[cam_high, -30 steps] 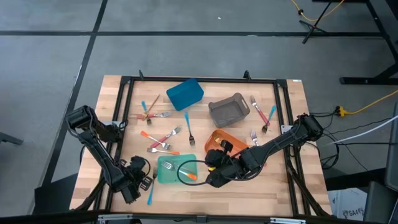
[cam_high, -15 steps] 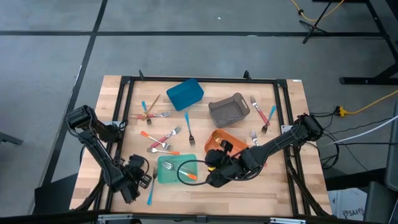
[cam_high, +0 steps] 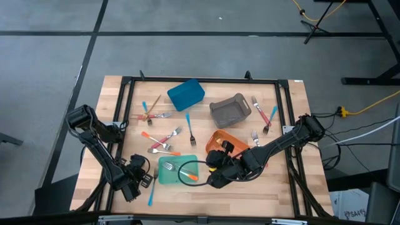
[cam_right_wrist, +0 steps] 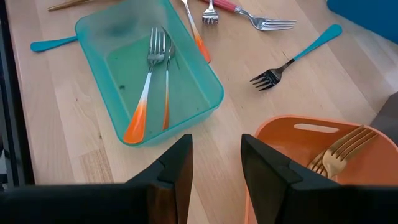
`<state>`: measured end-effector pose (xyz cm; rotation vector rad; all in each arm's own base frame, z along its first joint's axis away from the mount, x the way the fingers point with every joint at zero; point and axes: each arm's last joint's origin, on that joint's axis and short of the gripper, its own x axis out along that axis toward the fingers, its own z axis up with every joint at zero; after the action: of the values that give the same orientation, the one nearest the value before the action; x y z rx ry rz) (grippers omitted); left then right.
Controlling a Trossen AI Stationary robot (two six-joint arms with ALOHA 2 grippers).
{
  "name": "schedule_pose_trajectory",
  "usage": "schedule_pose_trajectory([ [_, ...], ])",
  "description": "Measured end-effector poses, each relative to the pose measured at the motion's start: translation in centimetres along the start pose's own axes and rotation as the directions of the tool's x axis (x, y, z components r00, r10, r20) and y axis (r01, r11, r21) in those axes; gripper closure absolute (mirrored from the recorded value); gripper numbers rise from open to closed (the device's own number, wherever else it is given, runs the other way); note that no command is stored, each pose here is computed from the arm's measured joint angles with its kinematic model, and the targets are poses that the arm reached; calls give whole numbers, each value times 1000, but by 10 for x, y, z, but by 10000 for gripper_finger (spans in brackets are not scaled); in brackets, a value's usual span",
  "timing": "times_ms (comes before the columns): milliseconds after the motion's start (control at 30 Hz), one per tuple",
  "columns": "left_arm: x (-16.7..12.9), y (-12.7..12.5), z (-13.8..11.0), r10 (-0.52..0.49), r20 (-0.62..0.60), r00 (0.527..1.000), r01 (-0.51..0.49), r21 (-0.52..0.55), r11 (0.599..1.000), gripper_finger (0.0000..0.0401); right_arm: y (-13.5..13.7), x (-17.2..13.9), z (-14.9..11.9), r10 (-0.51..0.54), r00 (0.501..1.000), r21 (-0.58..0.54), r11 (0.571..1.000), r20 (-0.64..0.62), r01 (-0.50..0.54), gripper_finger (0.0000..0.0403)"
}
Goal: Sort silverware by color (type)
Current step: Put the gold fork into the orange bin
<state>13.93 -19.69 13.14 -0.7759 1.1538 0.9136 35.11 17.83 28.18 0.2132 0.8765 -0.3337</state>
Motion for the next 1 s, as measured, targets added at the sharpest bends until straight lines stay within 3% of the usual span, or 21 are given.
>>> schedule_pose_trajectory([
  [200, 1, 0, 0, 2, 1, 1000, -2, 1, 1000, 338, 1, 0, -1, 21, 1000, 1, 1000, -20, -21, 278],
  [500, 1, 1, 0, 8, 3, 1000, -8, 2, 1000, 393, 1, 0, -1, 27, 999, 1, 1000, -26, -27, 278],
  [700, -2, 1, 2, -23, 30, 999, 23, 1, 1000, 394, 1, 0, -1, 33, 999, 2, 999, -32, -33, 278],
  [1000, -28, 1, 17, -237, 165, 957, 244, -25, 969, 395, 1, 0, -1, 33, 999, 3, 999, -31, -33, 278],
])
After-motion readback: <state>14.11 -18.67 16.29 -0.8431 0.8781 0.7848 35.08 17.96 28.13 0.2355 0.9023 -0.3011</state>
